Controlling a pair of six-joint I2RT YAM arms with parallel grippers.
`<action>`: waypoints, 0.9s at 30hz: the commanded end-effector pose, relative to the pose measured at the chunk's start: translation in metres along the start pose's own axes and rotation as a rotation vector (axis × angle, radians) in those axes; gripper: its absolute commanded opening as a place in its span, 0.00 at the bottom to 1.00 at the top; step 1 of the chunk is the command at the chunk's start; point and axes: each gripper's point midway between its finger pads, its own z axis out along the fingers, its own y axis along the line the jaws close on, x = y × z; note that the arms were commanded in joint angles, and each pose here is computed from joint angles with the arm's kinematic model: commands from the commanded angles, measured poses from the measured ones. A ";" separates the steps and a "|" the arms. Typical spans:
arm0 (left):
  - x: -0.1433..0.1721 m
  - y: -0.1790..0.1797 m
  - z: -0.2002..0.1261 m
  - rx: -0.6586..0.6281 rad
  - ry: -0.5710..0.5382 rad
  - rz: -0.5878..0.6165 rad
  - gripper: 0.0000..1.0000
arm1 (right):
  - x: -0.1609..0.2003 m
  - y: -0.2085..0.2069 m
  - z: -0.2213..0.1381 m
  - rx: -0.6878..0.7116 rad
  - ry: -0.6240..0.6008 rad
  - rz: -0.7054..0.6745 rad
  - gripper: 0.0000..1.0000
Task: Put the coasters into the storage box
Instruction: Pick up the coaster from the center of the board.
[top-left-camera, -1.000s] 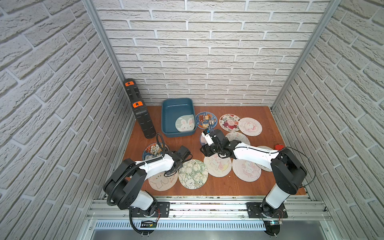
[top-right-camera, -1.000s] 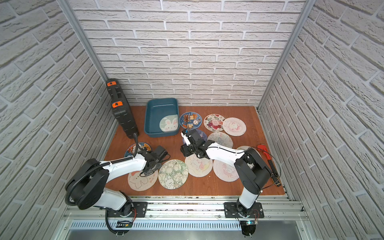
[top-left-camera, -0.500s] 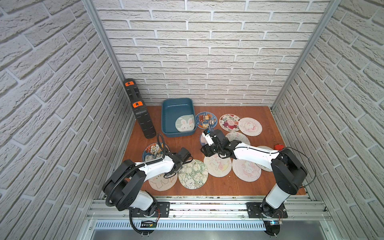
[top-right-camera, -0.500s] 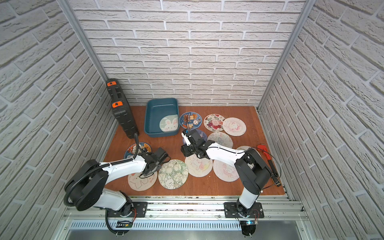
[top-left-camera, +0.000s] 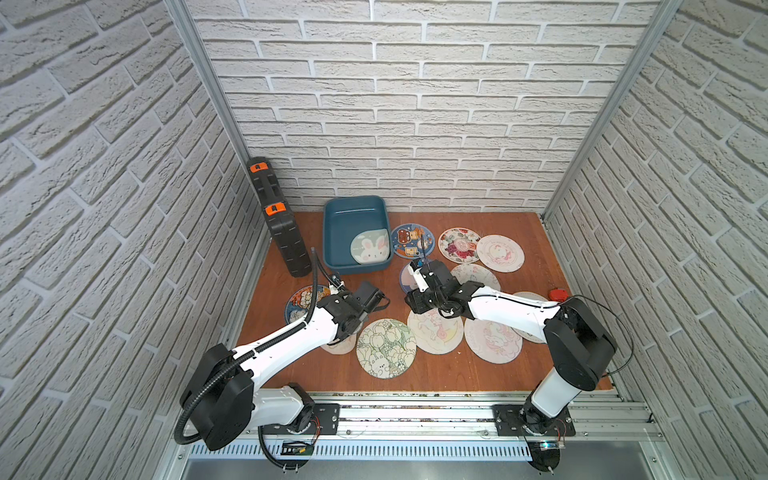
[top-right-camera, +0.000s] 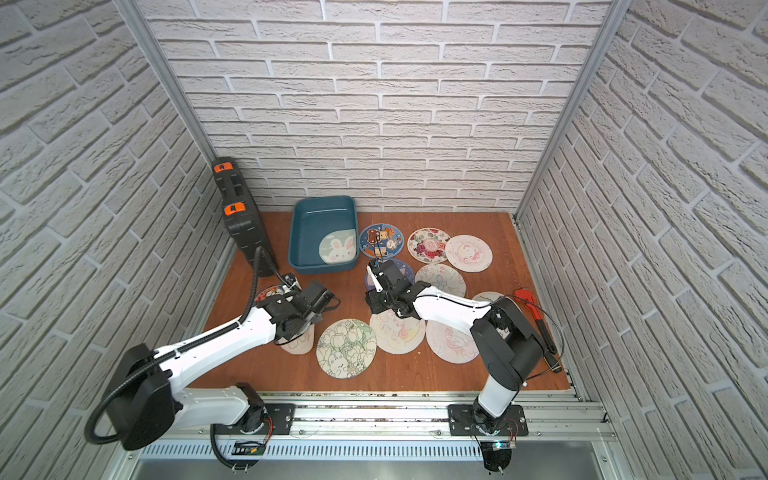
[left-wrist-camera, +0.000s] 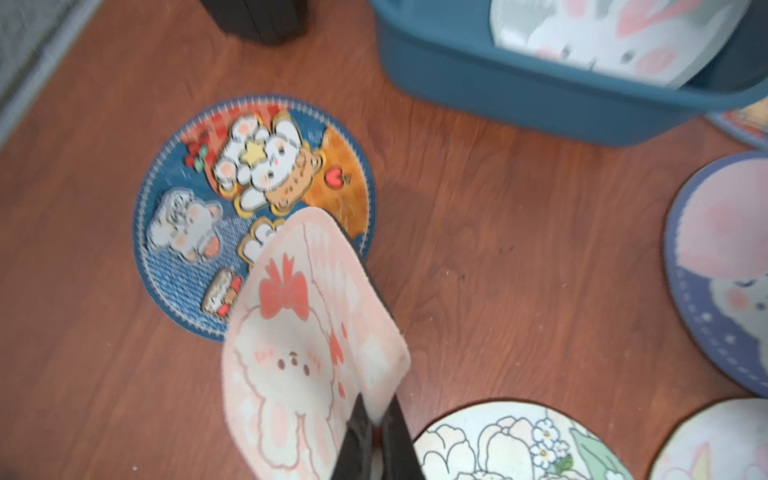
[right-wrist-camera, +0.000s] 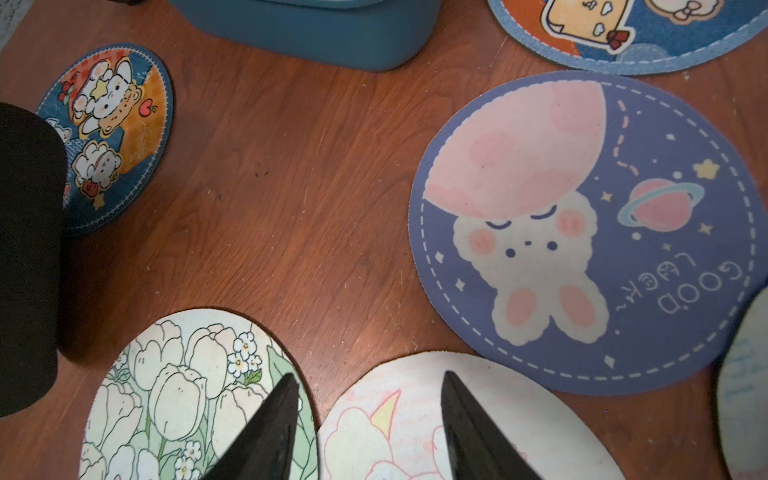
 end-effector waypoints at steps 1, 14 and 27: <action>-0.025 0.003 -0.016 -0.009 -0.090 0.057 0.00 | -0.008 -0.007 -0.011 0.049 -0.035 0.000 0.56; -0.123 -0.044 -0.055 0.020 -0.280 0.213 0.00 | -0.010 -0.026 -0.015 0.102 -0.046 0.021 0.56; -0.187 -0.065 -0.003 0.045 -0.263 0.204 0.00 | -0.005 -0.030 -0.012 0.101 -0.040 0.030 0.56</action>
